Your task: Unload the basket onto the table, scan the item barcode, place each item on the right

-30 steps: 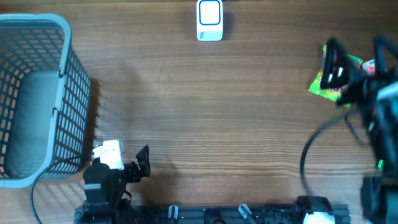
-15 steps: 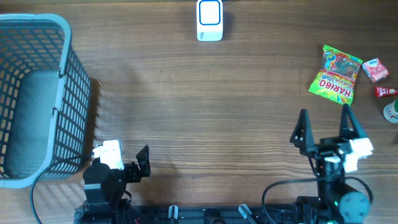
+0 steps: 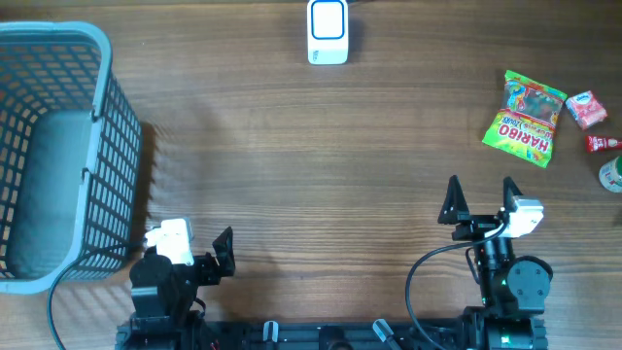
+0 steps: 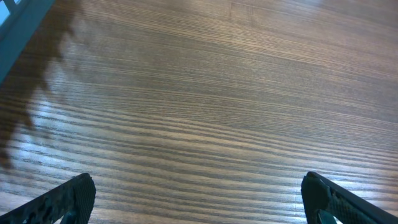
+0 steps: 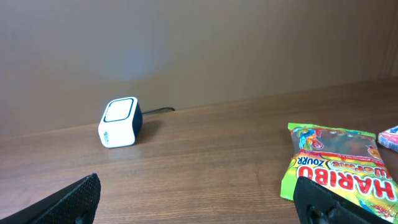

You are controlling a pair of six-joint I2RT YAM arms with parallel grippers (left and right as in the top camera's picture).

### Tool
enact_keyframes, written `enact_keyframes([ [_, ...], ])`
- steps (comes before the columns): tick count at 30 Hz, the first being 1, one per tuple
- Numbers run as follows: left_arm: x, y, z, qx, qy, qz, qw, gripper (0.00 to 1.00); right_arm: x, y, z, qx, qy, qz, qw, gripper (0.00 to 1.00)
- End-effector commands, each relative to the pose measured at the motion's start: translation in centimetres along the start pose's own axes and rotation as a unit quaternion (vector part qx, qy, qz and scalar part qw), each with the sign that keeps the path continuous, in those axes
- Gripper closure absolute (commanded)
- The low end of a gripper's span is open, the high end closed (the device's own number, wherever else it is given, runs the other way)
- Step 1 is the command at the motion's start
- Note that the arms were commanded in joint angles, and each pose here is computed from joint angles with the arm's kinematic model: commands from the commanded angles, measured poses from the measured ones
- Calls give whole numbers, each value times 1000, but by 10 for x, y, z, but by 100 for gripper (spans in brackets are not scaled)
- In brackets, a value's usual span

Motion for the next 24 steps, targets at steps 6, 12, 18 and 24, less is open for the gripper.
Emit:
enact_keyframes([
  [6, 2, 1, 4, -2, -13, 1, 1000, 0, 0, -3, 2, 3, -6, -10, 1000, 0],
  [12, -32, -28, 120, 53, -293, -67, 952, 0, 0, -3, 2, 3, -6, -10, 1000, 0],
  [18, -8, -17, 101, 42, -276, -34, 960, 0, 0, -3, 2, 3, -6, -10, 1000, 0],
  [24, 6, -7, 89, 59, -271, -1, 961, 0, 0, -3, 2, 3, -6, -10, 1000, 0],
])
Point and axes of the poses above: each gripper's point midway between its finger pads, its own x axis out along the fingers, its own y axis along the line the jaws close on, z = x × y, the point moved 2 cm from there along -x, back along the fingers, and after that the axes turned 6 degrees about x, right-handed, at the moved point
